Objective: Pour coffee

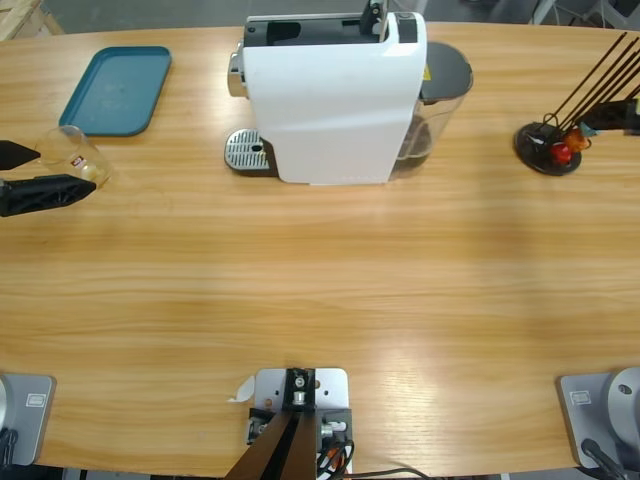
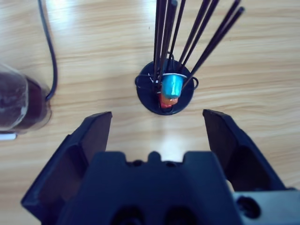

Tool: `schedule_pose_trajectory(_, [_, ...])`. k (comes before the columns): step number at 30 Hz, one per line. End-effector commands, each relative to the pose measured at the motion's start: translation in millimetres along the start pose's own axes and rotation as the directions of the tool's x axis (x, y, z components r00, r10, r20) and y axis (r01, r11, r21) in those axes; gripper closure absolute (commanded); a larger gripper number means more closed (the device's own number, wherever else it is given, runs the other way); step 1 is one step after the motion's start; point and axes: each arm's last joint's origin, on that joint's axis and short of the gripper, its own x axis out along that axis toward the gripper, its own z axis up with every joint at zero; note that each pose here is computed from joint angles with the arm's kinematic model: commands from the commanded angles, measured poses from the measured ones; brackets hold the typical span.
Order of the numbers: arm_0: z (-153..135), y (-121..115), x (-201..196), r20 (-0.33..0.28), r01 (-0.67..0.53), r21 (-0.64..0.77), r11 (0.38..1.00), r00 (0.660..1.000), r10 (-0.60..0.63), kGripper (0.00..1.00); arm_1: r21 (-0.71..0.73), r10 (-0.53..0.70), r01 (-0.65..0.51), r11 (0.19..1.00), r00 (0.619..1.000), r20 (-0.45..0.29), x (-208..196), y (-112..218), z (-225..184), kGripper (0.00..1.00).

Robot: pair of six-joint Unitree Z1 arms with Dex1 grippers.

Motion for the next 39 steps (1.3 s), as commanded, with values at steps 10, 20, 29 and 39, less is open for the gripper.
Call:
schedule_pose_trajectory(10, [-12, 1, 8, -0.019, -0.019, -0.002, 1.000, 1.000, 0.019, 0.027, 0.043, -0.041, 0.046, 0.998, 0.994, -0.099, 52, -3, 12, 0.234])
schedule_pose_trajectory(20, [-13, 1, 6, -0.009, -0.018, -0.003, 1.000, 1.000, 0.018, 0.027, 0.049, -0.051, 0.057, 0.997, 0.992, -0.113, 60, -4, 13, 0.234])
schedule_pose_trajectory(29, [-13, 1, 6, -0.009, -0.018, -0.005, 1.000, 1.000, 0.018, 0.027, 0.055, -0.055, 0.063, 0.997, 0.989, -0.134, 66, -6, 14, 0.234])
schedule_pose_trajectory(39, [-13, 1, 6, -0.006, -0.018, -0.005, 1.000, 1.000, 0.018, 0.027, 0.047, -0.075, 0.082, 0.996, 0.988, -0.134, 67, -7, 13, 0.501])
